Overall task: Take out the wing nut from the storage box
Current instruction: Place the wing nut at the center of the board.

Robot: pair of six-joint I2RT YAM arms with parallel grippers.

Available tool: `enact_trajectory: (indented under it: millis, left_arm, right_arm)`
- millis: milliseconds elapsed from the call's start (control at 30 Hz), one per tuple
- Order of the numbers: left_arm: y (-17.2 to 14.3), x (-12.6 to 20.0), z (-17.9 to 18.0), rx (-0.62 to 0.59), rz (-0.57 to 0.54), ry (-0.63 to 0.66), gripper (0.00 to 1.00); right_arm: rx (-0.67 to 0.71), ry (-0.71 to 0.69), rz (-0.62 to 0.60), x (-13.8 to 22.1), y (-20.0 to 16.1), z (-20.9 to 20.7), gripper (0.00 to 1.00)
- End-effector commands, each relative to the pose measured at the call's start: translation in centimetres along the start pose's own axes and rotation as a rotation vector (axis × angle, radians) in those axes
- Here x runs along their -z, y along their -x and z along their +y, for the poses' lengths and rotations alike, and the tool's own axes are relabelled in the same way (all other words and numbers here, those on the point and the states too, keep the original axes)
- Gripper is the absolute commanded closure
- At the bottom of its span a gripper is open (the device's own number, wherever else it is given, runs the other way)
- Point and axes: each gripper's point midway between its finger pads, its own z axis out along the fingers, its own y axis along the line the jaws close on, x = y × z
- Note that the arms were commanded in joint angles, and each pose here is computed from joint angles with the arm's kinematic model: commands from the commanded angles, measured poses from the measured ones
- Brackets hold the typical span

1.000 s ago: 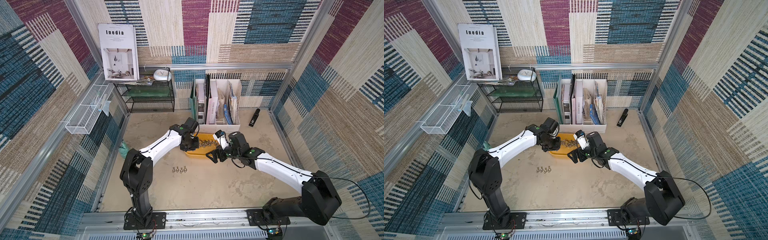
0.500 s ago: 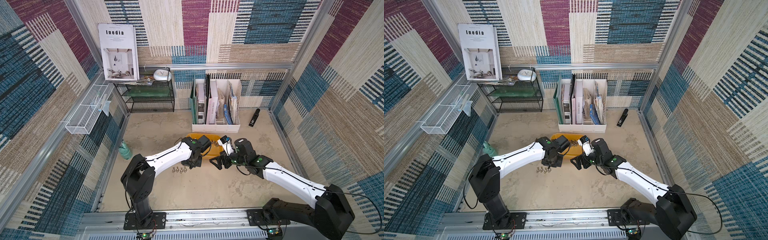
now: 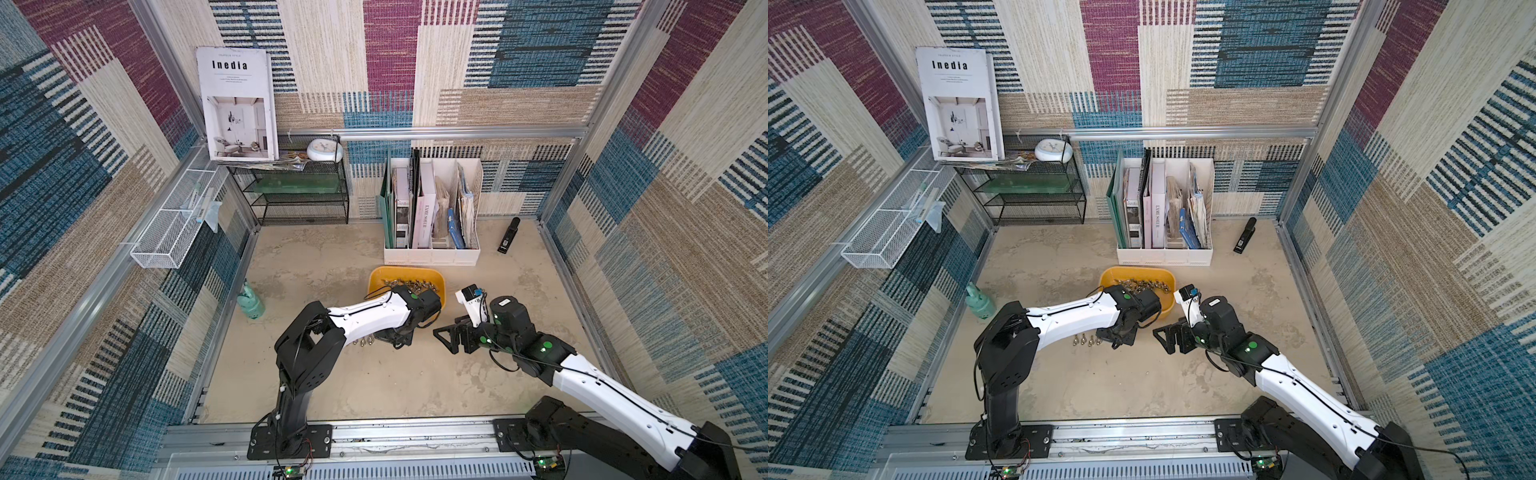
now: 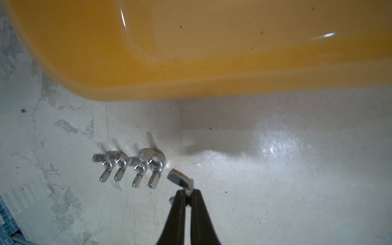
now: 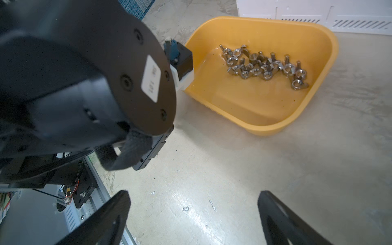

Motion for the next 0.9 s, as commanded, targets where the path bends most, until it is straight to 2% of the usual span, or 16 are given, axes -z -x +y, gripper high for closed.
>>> enact_trajectory:
  millis: [0,400,733,867]
  left_arm:
    - [-0.3,-0.4,0.5,-0.007,0.003,0.063,0.90]
    - [-0.9,-2.0,1.4,-0.055,-0.005,0.203,0.90]
    - [-0.9,-3.4,0.7,-0.092,0.013,0.243,0.90]
    - [-1.2,-4.0,0.2,-0.098,0.035,0.237,0.87]
  right_arm:
    - [-0.059,-0.043,-0.002,0.7,-0.6,-0.8,0.01]
    - [-0.066,-0.039,-0.017,1.2,-0.7,-0.7,0.01]
    - [-0.055,-0.038,-0.011,0.8,-0.4,-0.6,0.01]
    - [-0.049,-0.049,-0.009,0.8,-0.4,-0.8,0.01]
